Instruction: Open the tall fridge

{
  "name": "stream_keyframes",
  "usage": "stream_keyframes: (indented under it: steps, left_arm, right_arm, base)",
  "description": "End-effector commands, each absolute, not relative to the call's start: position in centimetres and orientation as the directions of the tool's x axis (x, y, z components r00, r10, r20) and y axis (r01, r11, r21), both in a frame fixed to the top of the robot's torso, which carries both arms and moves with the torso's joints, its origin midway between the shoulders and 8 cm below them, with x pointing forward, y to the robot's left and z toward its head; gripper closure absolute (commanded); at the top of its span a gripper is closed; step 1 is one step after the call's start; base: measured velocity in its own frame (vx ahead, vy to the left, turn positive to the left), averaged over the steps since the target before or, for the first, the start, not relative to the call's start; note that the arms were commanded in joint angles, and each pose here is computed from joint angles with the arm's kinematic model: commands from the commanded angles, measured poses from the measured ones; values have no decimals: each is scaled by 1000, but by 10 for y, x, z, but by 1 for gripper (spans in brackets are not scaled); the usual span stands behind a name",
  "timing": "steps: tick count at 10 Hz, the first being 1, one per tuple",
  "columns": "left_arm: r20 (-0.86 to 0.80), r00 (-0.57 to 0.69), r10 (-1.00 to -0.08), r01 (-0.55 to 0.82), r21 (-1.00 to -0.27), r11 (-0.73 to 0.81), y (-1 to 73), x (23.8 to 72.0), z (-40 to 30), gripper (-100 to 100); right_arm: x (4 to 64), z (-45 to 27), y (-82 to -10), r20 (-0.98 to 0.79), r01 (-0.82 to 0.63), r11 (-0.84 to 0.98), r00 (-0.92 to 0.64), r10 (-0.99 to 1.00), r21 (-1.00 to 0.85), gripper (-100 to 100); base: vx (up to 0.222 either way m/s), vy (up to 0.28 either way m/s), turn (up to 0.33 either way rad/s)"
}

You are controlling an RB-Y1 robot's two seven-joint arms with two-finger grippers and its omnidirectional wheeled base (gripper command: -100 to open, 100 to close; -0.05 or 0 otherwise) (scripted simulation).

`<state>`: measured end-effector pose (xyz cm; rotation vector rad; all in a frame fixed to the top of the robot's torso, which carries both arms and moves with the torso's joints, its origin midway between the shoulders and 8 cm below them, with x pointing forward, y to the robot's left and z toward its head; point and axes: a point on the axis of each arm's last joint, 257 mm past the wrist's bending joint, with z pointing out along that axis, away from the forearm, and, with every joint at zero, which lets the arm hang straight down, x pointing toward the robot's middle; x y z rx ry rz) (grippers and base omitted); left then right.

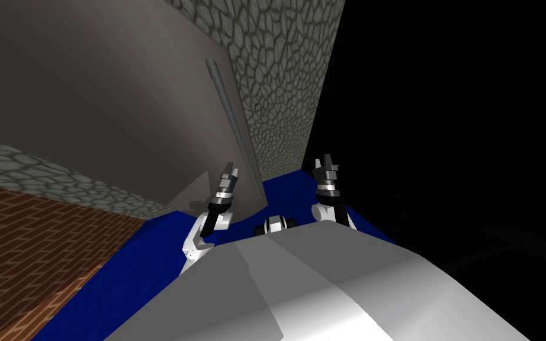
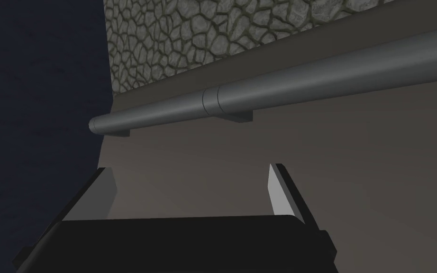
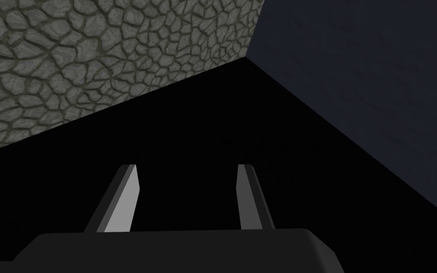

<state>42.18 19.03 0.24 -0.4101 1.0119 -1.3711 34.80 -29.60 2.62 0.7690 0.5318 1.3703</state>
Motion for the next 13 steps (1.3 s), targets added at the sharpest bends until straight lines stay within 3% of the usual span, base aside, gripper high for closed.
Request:
stream_keyframes:
  steps: [1, 8, 13]
  left_arm:
    - [-396, -141, -908, 567, -784, 254, 190, 444, -16, -100]
    - [-508, -163, -846, 451, -801, 394, 206, 498, -51, -100]
    - [-602, -137, -787, 343, -774, 532, 245, 542, -68, -100]
  right_arm:
    - [348, 26, -296, 97, -661, 24, 146, 985, 750, 0]
    - [348, 26, -296, 97, -661, 24, 146, 985, 750, 0]
    - [348, 26, -296, 97, -661, 24, 146, 985, 750, 0]
  base:
    - [-69, -6, -194]
    - [-76, -13, -136]
    - [-63, -21, -132]
